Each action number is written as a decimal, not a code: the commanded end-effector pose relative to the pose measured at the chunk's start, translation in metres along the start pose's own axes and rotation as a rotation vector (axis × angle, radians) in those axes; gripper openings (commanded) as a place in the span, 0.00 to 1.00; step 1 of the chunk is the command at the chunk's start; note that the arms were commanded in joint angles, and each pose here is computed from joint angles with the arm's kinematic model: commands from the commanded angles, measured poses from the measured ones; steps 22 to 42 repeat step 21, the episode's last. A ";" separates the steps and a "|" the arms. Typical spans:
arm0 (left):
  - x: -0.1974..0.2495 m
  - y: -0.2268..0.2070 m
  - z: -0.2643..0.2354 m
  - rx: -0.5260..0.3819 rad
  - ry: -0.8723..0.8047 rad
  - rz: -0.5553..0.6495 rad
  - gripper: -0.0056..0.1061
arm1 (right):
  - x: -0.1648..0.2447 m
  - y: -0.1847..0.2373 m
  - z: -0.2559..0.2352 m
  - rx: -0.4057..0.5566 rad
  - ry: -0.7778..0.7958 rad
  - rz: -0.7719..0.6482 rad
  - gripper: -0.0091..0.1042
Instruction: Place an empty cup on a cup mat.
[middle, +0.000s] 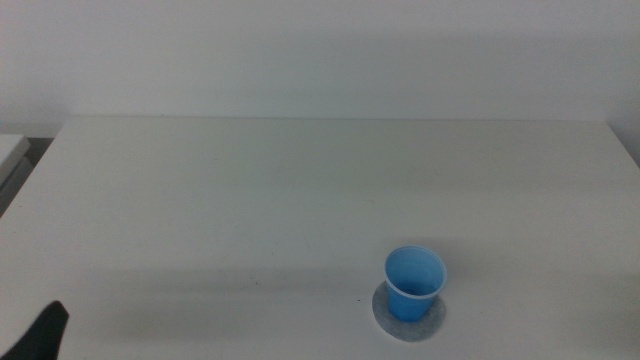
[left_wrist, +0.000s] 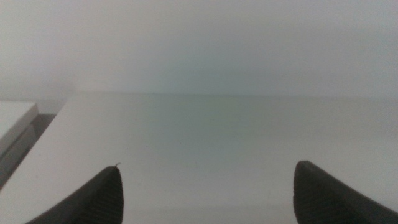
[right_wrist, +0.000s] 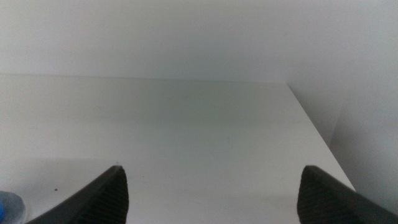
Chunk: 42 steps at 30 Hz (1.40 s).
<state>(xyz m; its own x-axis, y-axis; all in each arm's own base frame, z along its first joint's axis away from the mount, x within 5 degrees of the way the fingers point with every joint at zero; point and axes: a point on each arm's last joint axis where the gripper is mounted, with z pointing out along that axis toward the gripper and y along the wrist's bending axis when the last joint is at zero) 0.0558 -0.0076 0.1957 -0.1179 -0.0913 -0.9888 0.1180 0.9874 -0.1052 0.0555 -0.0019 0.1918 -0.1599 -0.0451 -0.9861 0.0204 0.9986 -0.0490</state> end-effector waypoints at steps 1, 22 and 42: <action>0.000 -0.002 0.000 0.018 0.004 0.085 0.89 | 0.000 0.000 0.000 -0.001 -0.009 -0.010 0.90; 0.000 0.002 0.000 -0.051 -0.002 0.078 0.89 | 0.000 0.000 0.000 -0.001 -0.009 -0.010 0.90; 0.000 0.002 0.000 -0.051 -0.002 0.078 0.89 | 0.000 0.000 0.000 -0.001 -0.009 -0.010 0.90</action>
